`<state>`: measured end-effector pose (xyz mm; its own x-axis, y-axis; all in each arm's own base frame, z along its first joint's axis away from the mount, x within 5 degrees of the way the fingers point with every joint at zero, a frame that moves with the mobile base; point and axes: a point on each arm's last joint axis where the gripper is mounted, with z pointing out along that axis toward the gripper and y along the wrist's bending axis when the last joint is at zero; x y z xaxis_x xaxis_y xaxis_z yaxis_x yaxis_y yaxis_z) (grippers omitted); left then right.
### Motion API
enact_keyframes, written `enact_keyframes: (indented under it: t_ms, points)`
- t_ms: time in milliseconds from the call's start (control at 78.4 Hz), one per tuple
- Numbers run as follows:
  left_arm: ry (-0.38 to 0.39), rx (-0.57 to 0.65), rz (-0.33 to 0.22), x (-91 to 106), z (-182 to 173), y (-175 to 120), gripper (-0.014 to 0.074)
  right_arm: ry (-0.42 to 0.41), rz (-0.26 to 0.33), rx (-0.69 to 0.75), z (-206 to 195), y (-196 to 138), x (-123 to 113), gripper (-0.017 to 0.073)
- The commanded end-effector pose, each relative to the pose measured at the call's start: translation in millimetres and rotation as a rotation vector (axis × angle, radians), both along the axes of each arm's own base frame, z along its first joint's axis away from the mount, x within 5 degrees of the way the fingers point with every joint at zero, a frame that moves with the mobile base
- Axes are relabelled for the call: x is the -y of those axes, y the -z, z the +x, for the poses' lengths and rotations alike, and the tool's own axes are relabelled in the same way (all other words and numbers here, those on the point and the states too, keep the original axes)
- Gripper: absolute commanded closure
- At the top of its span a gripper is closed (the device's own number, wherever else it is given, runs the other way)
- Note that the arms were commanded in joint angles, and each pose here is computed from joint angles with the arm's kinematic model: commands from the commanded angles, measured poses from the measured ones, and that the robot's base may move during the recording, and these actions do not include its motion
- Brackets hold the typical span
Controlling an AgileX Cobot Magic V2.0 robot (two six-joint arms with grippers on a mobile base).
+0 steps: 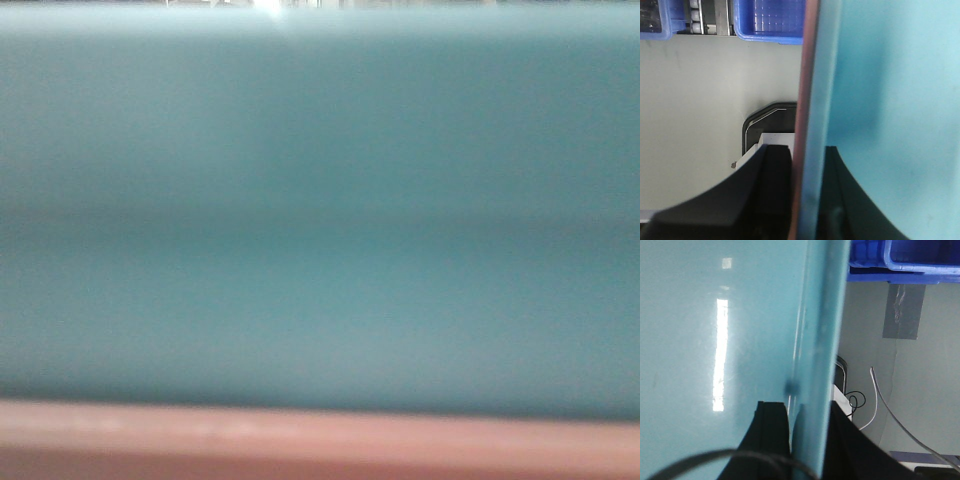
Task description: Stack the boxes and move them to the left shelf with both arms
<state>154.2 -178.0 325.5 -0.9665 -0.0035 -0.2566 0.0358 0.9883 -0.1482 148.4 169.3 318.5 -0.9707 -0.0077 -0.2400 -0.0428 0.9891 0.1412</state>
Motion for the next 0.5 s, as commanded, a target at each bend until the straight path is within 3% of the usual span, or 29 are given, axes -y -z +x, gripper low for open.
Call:
enact_keyframes:
  t_ms: [0, 332, 485]
  points:
    - [-0.005, 0.049, 0.008, -8.1, -3, -17, 0.0594, -0.012, 0.015, 0.055, -2, -17, 6, 0.0503]
    - [0.005, 0.073, -0.003, -7.0, -1, -18, 0.0594, -0.041, 0.061, 0.199, 10, -22, 1, 0.0503]
    - [0.022, 0.196, -0.024, -5.2, 8, -28, 0.0594, -0.023, 0.058, 0.235, 23, -23, 1, 0.0503]
